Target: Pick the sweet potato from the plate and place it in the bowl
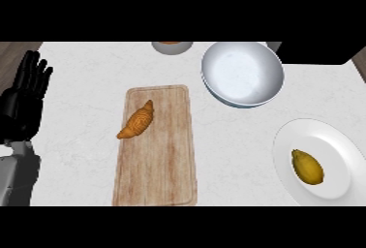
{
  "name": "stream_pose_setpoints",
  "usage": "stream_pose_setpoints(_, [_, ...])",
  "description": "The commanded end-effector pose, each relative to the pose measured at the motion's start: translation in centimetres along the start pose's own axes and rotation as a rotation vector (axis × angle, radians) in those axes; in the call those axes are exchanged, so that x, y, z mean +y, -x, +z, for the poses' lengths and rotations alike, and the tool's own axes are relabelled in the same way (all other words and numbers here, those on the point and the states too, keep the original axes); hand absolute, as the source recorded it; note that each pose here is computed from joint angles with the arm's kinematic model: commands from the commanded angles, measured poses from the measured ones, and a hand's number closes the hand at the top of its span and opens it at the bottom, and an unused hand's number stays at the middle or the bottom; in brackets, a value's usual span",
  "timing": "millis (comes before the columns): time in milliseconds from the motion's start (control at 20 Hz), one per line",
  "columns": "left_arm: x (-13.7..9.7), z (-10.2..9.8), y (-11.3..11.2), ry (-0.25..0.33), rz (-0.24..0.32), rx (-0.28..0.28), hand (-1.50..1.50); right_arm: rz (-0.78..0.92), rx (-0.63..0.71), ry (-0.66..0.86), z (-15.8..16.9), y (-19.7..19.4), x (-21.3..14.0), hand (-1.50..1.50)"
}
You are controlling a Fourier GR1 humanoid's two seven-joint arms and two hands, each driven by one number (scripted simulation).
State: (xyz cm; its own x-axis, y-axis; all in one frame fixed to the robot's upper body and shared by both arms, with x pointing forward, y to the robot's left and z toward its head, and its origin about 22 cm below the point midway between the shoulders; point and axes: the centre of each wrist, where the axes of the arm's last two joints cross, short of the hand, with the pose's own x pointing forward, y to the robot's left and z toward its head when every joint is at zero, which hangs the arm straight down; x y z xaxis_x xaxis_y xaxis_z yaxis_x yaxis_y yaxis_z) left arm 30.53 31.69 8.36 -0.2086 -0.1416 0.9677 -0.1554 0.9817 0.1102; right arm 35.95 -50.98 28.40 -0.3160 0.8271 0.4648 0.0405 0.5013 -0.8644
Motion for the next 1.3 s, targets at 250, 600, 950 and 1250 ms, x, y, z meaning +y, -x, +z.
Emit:
stream_pose_setpoints(250, [1.3,1.9,0.7,-0.017,-0.010,0.009,0.00,-0.140,-0.103,-0.161,-8.5,-7.1,3.1,1.50])
stream_pose_setpoints(600, [-0.4,1.3,0.5,-0.002,-0.015,-0.004,0.00,-0.100,-0.118,-0.271,-13.0,-11.7,8.4,1.50])
stream_pose_setpoints(950, [0.9,0.7,1.1,-0.024,0.000,0.019,0.00,-0.118,-0.107,-0.364,-14.9,-14.6,17.0,1.50])
stream_pose_setpoints(1250, [0.5,1.5,-0.9,0.010,-0.015,-0.009,0.00,0.017,-0.025,-0.320,-14.8,-14.7,22.4,1.50])
